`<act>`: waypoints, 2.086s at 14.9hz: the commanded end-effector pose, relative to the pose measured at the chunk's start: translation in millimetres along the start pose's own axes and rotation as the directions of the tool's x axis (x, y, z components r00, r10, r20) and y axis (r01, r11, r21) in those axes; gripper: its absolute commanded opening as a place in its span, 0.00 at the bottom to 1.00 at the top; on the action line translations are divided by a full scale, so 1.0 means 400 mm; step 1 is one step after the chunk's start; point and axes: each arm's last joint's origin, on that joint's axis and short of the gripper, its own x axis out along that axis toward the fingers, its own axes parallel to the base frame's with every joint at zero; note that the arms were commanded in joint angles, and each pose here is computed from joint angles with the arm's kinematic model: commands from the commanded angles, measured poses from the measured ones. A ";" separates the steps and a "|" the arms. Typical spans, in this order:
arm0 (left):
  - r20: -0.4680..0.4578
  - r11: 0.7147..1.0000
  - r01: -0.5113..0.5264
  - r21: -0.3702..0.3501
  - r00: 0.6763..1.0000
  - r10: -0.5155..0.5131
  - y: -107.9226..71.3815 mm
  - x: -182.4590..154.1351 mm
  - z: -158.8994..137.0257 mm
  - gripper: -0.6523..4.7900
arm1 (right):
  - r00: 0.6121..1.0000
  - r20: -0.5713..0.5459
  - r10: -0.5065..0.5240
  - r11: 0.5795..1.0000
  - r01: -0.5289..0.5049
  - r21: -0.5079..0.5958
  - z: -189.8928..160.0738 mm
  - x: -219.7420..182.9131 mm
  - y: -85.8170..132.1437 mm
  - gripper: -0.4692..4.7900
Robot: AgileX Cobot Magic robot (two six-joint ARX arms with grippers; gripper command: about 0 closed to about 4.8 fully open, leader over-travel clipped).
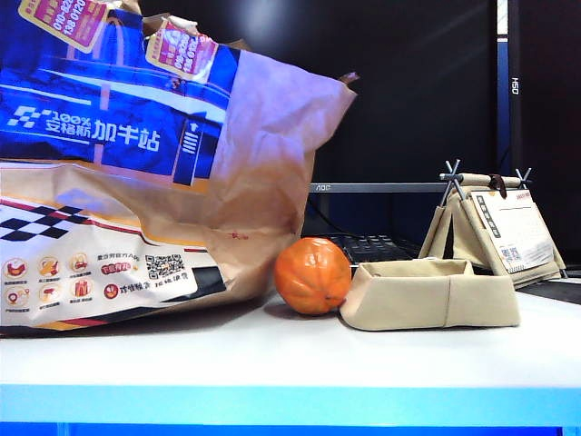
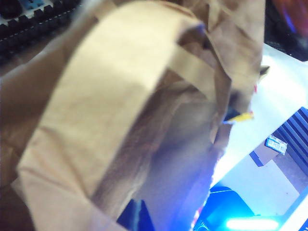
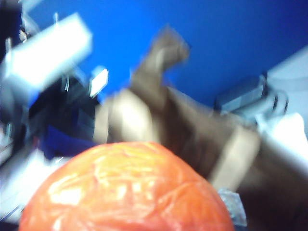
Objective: Open the paper bag and put two oranges into the paper bag.
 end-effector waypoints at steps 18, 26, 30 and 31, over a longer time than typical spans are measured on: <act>0.019 0.998 -0.027 0.062 0.999 0.026 0.003 -0.005 0.005 0.11 | 0.972 -0.102 0.214 0.974 -0.204 0.094 0.068 0.144 -0.024 0.08; 0.043 0.998 -0.001 0.063 0.999 -0.002 0.004 -0.007 0.007 0.11 | 0.973 -0.159 0.166 0.985 -0.158 0.066 0.024 0.210 -0.009 0.08; 0.045 0.998 0.006 0.063 0.999 -0.009 0.003 -0.007 0.007 0.11 | 0.980 -0.156 0.126 0.991 -0.117 0.065 0.007 0.245 -0.042 0.08; 0.044 0.998 0.006 0.063 0.999 -0.009 0.003 -0.008 0.007 0.11 | 0.981 -0.155 0.118 0.992 -0.109 0.065 0.005 0.249 -0.049 0.08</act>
